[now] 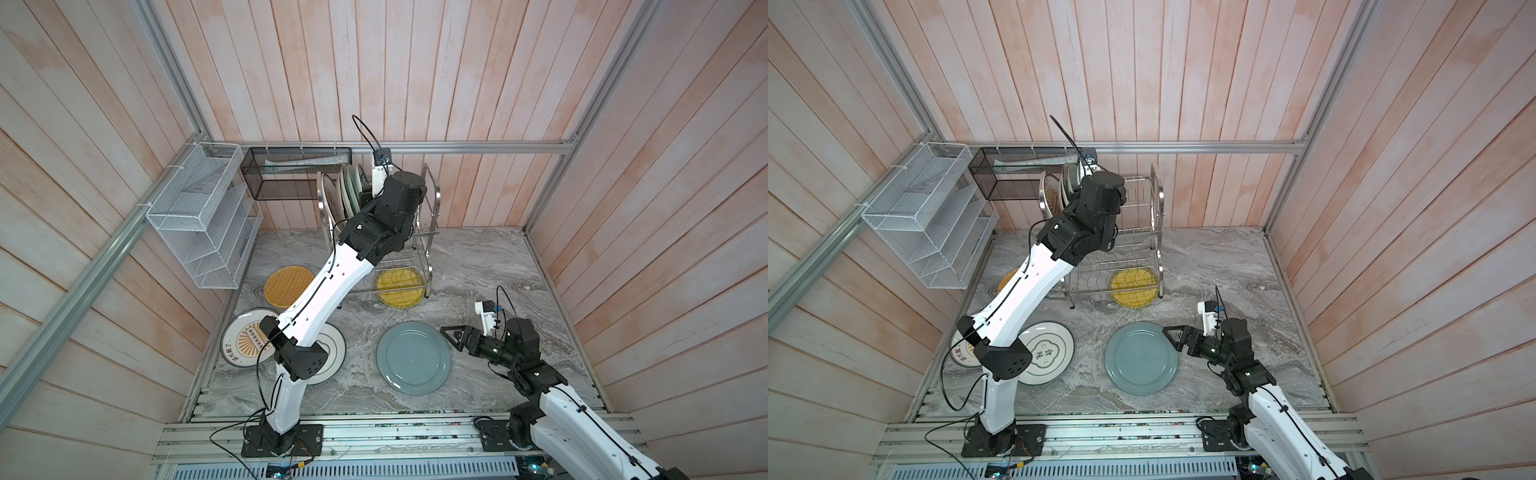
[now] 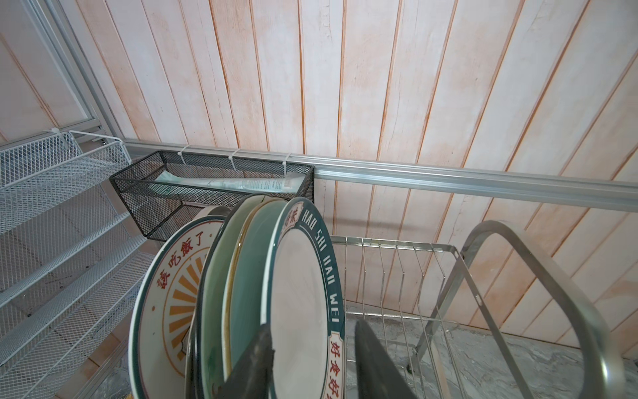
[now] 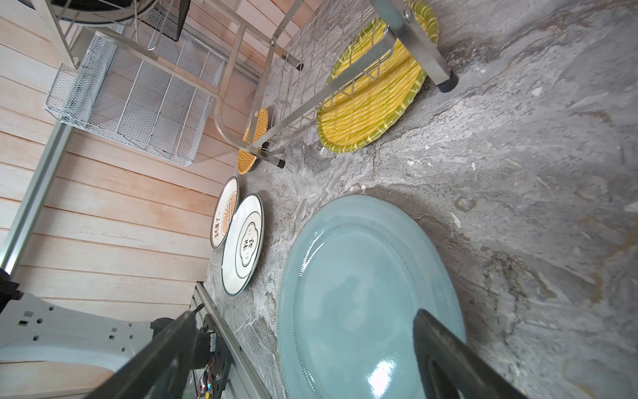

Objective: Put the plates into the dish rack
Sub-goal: 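Open the left gripper and pull back from the rack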

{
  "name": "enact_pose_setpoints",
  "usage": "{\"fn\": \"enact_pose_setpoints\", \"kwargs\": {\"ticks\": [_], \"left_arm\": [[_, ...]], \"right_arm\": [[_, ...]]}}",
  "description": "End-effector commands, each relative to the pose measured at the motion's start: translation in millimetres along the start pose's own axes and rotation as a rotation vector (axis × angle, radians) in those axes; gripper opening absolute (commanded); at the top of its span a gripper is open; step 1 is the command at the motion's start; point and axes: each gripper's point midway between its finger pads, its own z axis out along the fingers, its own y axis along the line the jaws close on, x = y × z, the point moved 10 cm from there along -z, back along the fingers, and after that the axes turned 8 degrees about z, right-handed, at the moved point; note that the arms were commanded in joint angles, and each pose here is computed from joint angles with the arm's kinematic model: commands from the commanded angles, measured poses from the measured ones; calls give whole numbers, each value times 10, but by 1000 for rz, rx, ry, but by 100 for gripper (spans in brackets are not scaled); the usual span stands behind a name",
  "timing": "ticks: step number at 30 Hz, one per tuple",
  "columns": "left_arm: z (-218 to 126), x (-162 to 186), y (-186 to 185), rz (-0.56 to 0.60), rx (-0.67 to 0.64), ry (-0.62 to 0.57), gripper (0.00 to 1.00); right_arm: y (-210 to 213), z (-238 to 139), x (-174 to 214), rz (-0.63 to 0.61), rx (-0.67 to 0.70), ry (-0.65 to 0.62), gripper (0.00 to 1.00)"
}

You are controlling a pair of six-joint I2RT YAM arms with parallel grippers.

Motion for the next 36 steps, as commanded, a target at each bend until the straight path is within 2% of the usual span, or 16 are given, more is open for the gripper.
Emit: {"fn": "enact_pose_setpoints", "kwargs": {"ticks": [1,15,27,36], "left_arm": [[-99,-147,145,-24,21,-24,42],[-238,-262,258,-69,133,-30,45],[-348,-306,380,-134,306,-1,50],[-558,-233,495,-141,490,46,72]], "right_arm": [[-17,1,12,-8,13,-6,98],[-56,-4,24,-10,41,-16,98],[-96,-7,50,-9,54,-17,98],[-104,-11,47,-16,66,-24,98]]}}
